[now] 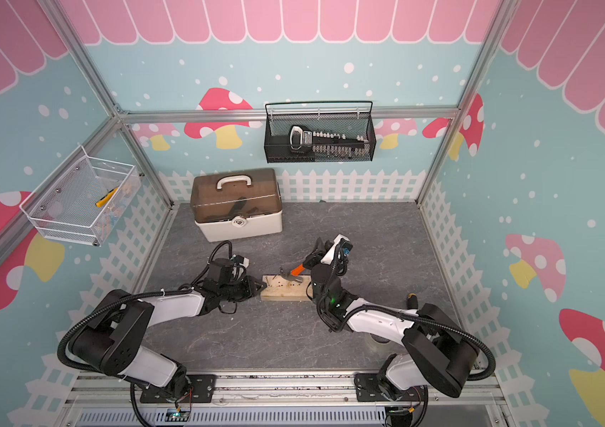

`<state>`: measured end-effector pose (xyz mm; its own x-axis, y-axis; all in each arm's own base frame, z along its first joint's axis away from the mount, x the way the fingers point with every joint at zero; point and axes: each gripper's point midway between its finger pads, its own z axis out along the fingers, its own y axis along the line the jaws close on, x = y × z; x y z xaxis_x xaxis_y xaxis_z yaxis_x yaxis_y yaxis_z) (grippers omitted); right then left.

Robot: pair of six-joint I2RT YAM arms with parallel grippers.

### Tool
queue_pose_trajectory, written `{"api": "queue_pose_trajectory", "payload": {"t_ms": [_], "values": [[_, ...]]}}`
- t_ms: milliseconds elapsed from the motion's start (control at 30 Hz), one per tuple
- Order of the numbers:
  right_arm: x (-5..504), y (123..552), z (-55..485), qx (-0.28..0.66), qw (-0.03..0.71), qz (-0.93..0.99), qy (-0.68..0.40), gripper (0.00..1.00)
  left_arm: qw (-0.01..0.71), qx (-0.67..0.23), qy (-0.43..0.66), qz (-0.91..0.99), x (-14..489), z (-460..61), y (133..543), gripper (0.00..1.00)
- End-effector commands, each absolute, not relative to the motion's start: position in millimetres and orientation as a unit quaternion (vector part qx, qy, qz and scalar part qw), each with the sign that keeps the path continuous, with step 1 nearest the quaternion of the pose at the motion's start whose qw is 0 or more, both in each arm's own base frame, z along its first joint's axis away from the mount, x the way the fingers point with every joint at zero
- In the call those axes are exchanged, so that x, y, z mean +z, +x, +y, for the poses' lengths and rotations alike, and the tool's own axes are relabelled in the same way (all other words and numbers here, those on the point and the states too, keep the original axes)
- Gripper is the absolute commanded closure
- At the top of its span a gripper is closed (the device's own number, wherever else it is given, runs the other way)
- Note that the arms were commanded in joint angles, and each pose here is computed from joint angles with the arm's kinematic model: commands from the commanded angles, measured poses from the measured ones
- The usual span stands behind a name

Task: Use a claw hammer to pull out a nail
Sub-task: Remove the nail from the mounting plate, then pick up the nail with the hammer.

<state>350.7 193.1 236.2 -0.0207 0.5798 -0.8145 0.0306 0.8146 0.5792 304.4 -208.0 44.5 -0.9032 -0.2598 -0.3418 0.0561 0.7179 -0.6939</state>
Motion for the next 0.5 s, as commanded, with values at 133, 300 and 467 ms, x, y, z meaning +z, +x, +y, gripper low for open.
{"api": "queue_pose_trajectory", "payload": {"t_ms": [133, 300, 467], "values": [[217, 353, 193, 0.139, 0.635, 0.743, 0.158, 1.0, 0.155, -0.311, -0.069, 0.935, 18, -188, 271, 0.74], [273, 372, 205, 0.12, 0.641, 0.748, 0.125, 1.0, 0.181, -0.32, -0.048, 0.929, 44, -189, 272, 0.74], [316, 383, 222, 0.119, 0.636, 0.758, 0.086, 1.0, 0.211, -0.327, -0.024, 0.921, 68, -189, 274, 0.73]]}}
